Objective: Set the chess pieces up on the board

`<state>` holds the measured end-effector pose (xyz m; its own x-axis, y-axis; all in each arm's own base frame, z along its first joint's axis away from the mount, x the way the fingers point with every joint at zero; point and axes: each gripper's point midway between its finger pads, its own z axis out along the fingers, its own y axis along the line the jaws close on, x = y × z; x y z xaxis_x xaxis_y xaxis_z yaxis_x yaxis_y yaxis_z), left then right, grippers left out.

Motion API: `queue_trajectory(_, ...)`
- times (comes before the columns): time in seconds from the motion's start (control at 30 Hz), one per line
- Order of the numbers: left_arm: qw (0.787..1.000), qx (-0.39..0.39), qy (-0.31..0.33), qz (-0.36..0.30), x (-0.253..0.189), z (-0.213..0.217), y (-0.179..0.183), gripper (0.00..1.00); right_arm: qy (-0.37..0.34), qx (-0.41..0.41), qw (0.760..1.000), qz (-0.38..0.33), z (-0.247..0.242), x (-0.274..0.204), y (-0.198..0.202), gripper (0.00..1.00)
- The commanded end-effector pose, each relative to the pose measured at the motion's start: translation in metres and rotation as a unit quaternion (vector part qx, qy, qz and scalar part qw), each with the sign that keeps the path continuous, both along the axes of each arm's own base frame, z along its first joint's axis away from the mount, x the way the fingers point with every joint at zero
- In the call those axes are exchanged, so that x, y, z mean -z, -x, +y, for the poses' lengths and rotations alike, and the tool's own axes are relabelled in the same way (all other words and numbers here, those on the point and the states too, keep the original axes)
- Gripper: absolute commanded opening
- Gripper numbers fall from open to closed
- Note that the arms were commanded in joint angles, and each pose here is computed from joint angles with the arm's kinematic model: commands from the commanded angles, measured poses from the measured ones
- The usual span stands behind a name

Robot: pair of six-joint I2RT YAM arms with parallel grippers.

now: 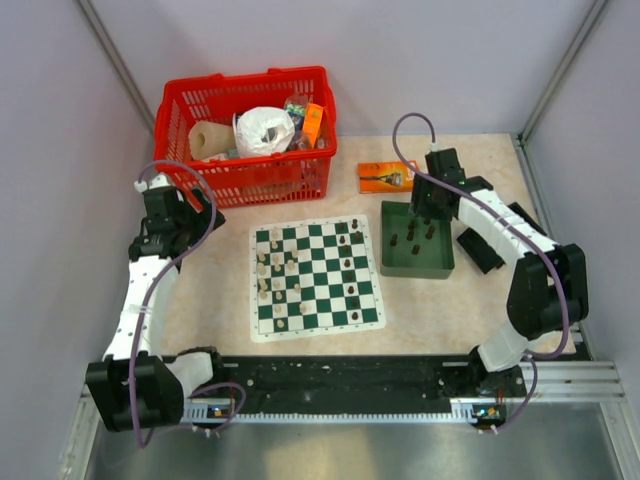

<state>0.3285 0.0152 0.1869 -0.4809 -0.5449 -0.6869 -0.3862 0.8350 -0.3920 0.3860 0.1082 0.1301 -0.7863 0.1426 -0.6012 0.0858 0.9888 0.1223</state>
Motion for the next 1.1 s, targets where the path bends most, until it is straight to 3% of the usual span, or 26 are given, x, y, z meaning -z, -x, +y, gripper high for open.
queue_trajectory(0.0, 1.000, 0.003, 0.004, -0.027, -0.014, -0.002, -0.008, 0.99, 0.000, 0.032, 0.999, -0.021, -0.018, -0.010, -0.008, 0.55)
queue_trajectory(0.3, 0.999, 0.008, 0.010, -0.029, -0.013, -0.004, -0.010, 0.99, -0.033, -0.007, 0.999, 0.001, 0.000, 0.002, -0.008, 0.50)
queue_trajectory(1.07, 1.000, 0.001, 0.002, -0.024, -0.011, -0.001, -0.005, 0.99, 0.018, -0.033, 0.996, 0.075, 0.016, 0.068, -0.002, 0.41)
